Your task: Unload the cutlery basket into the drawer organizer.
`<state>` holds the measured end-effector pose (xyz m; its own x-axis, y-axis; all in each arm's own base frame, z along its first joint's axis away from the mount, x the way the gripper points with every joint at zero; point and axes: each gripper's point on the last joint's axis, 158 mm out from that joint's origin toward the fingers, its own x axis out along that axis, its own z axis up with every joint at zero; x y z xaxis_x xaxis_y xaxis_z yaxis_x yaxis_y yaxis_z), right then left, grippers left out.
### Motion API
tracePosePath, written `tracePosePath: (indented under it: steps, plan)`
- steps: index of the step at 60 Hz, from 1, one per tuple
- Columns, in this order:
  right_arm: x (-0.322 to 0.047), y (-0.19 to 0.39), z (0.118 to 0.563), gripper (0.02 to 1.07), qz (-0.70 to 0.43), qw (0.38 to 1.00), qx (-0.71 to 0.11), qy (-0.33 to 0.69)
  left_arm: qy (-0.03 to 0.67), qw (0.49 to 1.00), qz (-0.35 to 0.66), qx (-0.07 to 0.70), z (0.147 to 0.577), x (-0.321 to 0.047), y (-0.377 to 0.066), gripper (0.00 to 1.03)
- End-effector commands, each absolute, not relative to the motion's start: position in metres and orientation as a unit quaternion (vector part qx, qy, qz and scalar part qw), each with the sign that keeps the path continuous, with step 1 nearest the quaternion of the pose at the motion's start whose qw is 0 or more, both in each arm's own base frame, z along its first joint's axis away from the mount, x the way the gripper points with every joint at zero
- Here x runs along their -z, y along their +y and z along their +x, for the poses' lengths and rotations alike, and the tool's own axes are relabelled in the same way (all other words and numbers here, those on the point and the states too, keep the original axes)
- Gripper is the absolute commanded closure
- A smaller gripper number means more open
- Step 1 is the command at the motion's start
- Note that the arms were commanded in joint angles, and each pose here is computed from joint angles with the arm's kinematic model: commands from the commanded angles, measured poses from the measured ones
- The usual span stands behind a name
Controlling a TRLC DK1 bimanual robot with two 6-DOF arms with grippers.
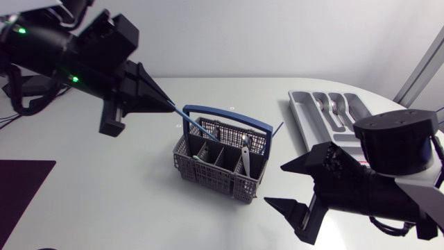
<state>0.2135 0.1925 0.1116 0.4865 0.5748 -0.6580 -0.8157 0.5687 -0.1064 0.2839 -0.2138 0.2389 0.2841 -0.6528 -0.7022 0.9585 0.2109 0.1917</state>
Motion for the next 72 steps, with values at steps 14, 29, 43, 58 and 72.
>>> tracePosePath:
  steps: [14, 29, 43, 58, 72]
  plan:
    - [-0.168, 0.195, 0.215, 0.08, -0.138, 0.855, -0.405, 0.294, 0.133, 0.785, 0.303, 0.523, 0.208, -0.293, -0.211, 1.0]
    - [-0.217, 0.206, 0.229, 0.09, -0.012, 0.842, -0.432, 0.323, 0.061, 0.842, 0.273, 0.461, 0.212, -0.289, -0.247, 1.0]
    - [-0.231, 0.208, 0.262, 0.09, 0.126, 0.792, -0.449, 0.393, 0.025, 0.864, 0.293, 0.408, 0.237, -0.262, -0.289, 1.0]
    - [-0.22, 0.216, 0.297, 0.13, 0.211, 0.726, -0.436, 0.488, 0.002, 0.877, 0.315, 0.363, 0.274, -0.245, -0.311, 1.0]
    - [-0.228, 0.228, 0.328, 0.17, 0.254, 0.699, -0.427, 0.514, -0.032, 0.881, 0.352, 0.315, 0.302, -0.232, -0.329, 1.0]
